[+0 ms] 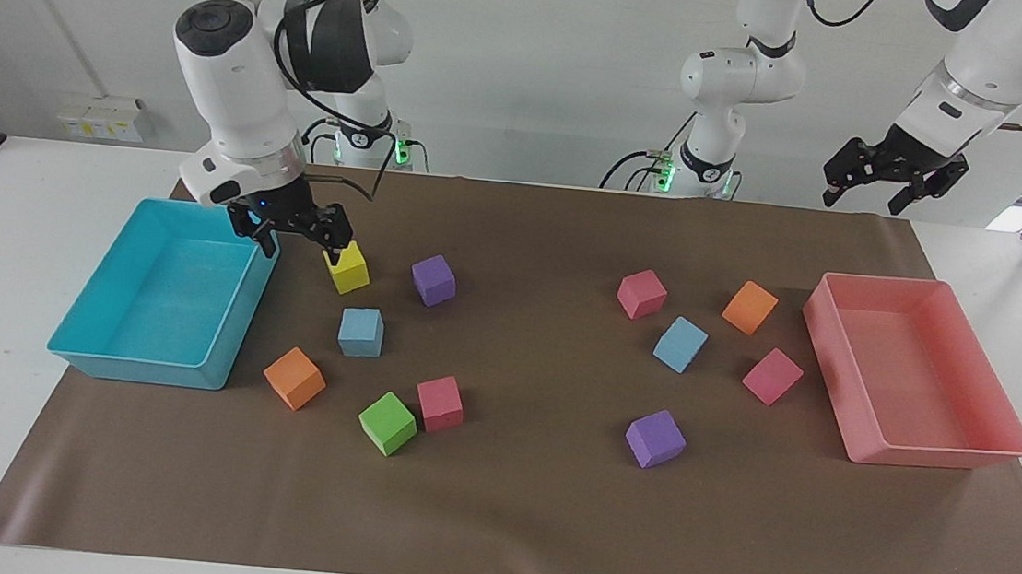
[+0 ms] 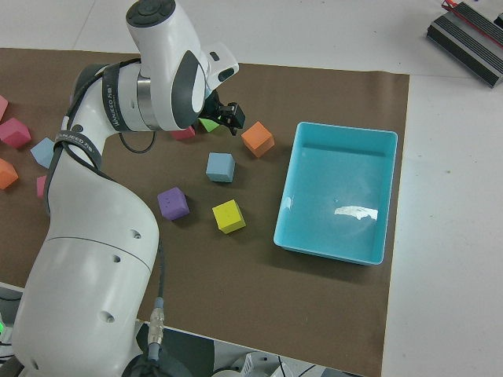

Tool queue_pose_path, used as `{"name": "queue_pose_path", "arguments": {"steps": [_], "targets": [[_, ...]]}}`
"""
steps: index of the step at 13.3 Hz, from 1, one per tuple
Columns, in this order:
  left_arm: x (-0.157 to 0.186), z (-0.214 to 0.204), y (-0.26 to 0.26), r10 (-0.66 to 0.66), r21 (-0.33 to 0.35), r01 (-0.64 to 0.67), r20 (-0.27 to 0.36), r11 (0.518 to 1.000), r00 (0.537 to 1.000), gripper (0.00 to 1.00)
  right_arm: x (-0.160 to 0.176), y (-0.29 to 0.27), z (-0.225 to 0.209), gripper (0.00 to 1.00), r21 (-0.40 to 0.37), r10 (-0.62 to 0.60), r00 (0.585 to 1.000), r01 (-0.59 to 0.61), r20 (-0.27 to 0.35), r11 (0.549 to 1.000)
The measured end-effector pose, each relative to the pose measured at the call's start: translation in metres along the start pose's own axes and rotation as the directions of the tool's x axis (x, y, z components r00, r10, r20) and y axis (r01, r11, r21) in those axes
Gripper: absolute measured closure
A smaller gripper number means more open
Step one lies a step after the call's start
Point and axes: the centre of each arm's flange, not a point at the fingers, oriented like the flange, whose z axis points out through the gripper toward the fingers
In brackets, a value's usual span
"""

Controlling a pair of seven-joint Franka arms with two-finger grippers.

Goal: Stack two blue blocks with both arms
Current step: 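Reach the right gripper to the light blue cube near the orange cube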

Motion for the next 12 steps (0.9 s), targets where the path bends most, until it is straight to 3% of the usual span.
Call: {"name": "queue_pose_path", "arguments": {"steps": [12], "targets": [[0.0, 0.0, 0.002, 0.004, 0.001, -0.004, 0.001, 1.0, 1.0, 0.0, 0.003, -0.028, 0.134, 0.0, 0.007, -0.048, 0.999, 0.048, 0.009, 0.999]]}}
